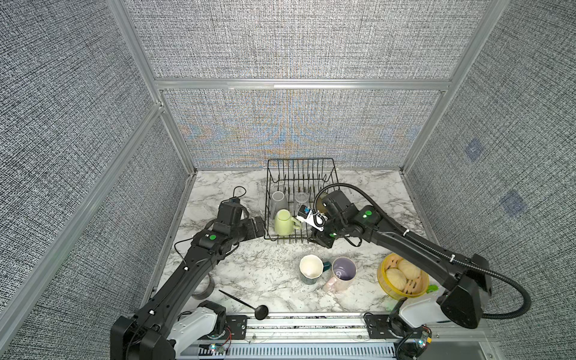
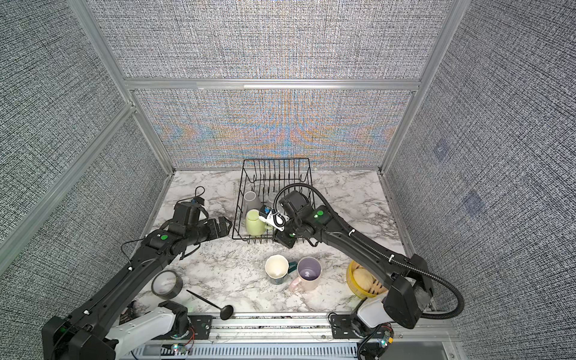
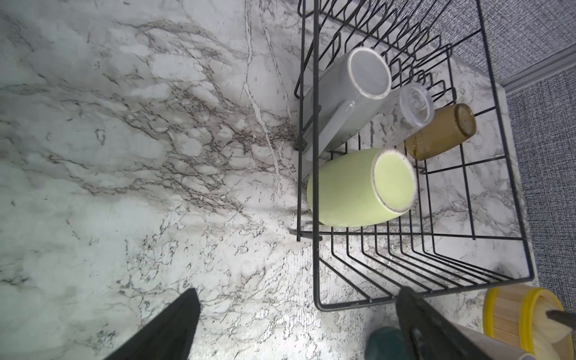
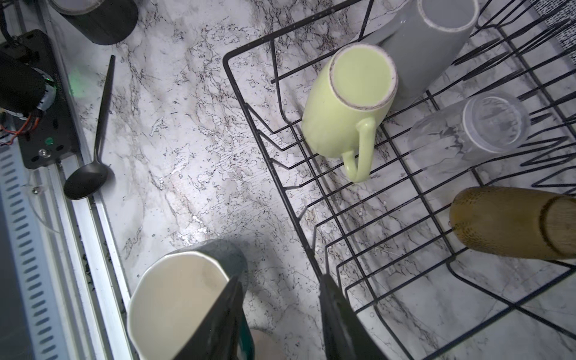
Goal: Load cups into a dish rack
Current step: Place the cup upside down at the dish rack, then move the cup to the bottom-center of the table.
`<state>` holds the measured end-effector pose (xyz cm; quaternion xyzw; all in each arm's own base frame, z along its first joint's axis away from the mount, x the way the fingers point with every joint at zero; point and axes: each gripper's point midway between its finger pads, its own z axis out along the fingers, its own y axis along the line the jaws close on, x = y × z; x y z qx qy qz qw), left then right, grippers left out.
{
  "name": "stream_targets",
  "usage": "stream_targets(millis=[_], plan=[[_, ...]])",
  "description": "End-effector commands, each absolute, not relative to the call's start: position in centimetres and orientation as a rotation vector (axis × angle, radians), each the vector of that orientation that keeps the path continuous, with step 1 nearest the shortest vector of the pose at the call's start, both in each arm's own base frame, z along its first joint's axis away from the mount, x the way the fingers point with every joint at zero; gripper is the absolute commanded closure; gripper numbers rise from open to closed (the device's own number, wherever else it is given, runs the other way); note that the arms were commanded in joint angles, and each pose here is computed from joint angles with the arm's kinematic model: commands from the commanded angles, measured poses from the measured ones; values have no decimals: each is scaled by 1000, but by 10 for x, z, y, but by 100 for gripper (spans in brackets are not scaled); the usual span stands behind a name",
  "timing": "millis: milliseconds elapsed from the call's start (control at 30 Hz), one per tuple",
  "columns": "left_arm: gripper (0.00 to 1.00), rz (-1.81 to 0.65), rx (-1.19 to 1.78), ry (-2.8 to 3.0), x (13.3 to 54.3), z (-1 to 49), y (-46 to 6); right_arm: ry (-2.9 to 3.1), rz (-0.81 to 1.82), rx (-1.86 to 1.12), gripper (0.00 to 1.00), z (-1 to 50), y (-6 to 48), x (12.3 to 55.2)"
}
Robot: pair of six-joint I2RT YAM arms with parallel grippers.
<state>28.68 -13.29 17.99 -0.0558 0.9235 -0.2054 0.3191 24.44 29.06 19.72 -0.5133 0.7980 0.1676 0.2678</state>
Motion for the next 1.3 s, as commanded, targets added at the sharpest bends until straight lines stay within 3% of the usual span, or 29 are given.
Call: stream_targets(millis=[0, 233, 400, 467, 633, 733, 833, 900, 1100, 1267], plan=[[2, -553, -111, 2406, 290, 187, -136, 2262, 465, -1346, 54, 188, 285, 228], [2, -538, -133, 2404, 288, 183, -133, 2418, 343, -1464, 50, 158, 268, 188], [2, -561, -140, 2396, 286, 182, -134, 2495, 228, -1468, 49, 138, 252, 187], [2, -589, -120, 2401, 284, 183, -138, 2510, 229, -1481, 42, 131, 251, 186], [2, -673, -34, 2476, 265, 175, -149, 2543, 175, -1497, 41, 118, 249, 189], [3, -711, -4, 2520, 251, 173, -152, 2537, 272, -1529, 49, 115, 260, 182], [3, -693, -39, 2535, 242, 173, -145, 2526, 358, -1560, 70, 117, 273, 178], [3, -670, -93, 2529, 239, 171, -138, 2501, 402, -1563, 78, 120, 281, 176], [4, -708, -133, 2600, 218, 149, -137, 2477, 481, -1516, 83, 125, 306, 179], [7, -893, -103, 2615, 205, 150, -157, 2492, 575, -1457, 83, 123, 326, 180]])
